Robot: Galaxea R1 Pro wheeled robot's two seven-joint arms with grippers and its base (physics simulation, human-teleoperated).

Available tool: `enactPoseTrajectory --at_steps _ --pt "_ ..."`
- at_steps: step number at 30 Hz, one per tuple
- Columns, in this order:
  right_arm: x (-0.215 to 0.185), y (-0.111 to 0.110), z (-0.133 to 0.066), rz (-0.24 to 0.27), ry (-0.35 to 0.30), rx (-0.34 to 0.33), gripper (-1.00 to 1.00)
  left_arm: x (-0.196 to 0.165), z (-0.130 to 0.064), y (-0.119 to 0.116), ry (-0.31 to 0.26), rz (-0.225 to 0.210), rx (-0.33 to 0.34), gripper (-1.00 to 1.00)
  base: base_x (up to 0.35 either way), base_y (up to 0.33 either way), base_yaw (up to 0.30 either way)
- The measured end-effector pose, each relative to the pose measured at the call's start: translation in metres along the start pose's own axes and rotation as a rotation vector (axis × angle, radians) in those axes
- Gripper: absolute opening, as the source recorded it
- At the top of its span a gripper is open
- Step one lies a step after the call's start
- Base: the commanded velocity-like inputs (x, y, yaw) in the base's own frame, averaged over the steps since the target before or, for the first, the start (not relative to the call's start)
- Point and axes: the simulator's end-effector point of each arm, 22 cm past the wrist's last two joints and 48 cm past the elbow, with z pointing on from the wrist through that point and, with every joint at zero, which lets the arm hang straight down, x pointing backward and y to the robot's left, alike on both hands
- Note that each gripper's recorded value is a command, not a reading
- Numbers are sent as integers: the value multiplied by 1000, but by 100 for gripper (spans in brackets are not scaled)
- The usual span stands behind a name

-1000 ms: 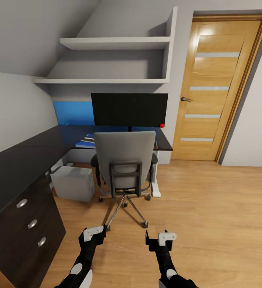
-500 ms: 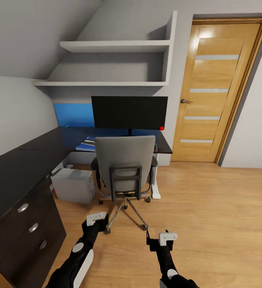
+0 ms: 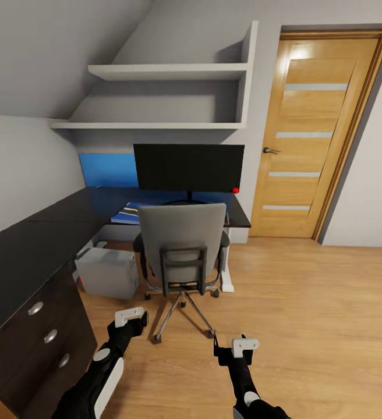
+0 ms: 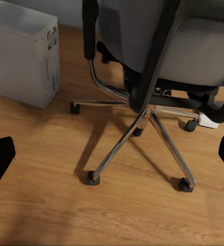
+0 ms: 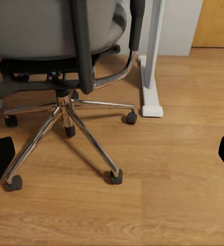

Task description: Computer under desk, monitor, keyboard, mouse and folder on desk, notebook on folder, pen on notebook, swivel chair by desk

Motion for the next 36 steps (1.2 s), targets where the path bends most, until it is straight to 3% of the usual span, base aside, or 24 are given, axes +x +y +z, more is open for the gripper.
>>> enactPoseTrajectory --at_steps 4,10,15,25,36 --pt "-7 -1 -1 -1 3 1 100 -6 -1 34 20 22 -42 100 0 0 0" --pt "-16 -14 -3 -13 5 15 100 -6 -6 65 85 16 -94 100 0 0 0" --pt "-18 -28 -6 -30 19 31 100 0 -10 74 133 12 -111 100 0 0 0" --pt "-2 -51 -24 -68 97 64 100 60 -28 93 298 14 -151 100 0 0 0" --pt "2 -68 -40 -71 157 103 100 96 -52 108 362 14 -190 100 0 0 0"
